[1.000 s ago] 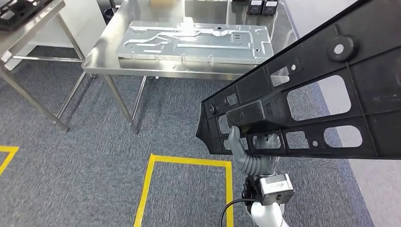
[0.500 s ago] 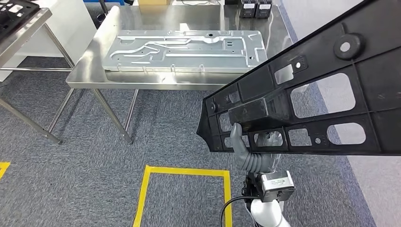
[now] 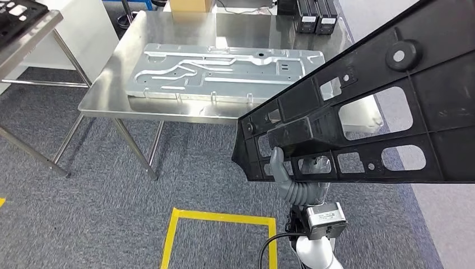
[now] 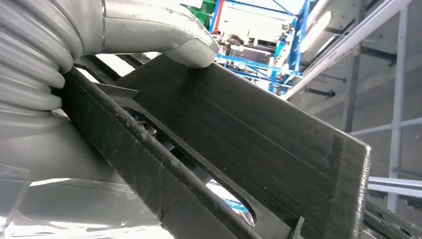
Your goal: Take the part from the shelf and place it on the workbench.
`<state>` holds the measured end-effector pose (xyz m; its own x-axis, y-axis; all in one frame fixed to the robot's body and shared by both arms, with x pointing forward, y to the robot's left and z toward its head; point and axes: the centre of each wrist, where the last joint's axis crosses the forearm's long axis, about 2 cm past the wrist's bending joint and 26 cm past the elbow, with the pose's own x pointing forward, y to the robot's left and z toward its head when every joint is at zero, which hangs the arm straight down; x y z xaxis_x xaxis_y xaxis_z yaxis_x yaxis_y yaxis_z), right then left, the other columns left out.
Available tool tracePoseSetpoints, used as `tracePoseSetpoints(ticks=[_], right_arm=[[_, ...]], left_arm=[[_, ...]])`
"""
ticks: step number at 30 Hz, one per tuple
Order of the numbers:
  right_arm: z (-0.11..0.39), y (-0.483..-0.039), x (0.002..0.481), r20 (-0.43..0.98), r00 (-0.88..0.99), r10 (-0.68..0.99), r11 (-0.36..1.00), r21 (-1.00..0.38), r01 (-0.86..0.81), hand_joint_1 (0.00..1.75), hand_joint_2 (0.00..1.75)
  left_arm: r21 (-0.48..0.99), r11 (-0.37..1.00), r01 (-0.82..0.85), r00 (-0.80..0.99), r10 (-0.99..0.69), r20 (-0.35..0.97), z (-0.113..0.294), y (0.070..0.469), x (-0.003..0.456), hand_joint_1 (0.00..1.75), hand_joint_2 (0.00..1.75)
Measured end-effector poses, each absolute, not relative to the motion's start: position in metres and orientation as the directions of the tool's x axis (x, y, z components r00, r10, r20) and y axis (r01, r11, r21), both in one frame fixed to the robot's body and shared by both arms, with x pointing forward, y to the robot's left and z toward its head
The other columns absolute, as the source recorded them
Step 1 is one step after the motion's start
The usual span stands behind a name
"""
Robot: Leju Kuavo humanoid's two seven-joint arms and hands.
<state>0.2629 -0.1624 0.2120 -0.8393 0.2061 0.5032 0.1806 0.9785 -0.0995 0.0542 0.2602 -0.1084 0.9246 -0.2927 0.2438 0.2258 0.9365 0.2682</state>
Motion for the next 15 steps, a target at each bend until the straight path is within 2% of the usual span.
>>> tracePoseSetpoints(ticks=[15], right_arm=[[0.2098,-0.1619,0.2608,0.510,-0.834,0.213,0.977,-0.095,0.191,1.68,1.75]], left_arm=[[0.272,0.937,0.220,0.921,-0.291,0.259,-0.1075,0.2614,0.0607,0.00,1.75]])
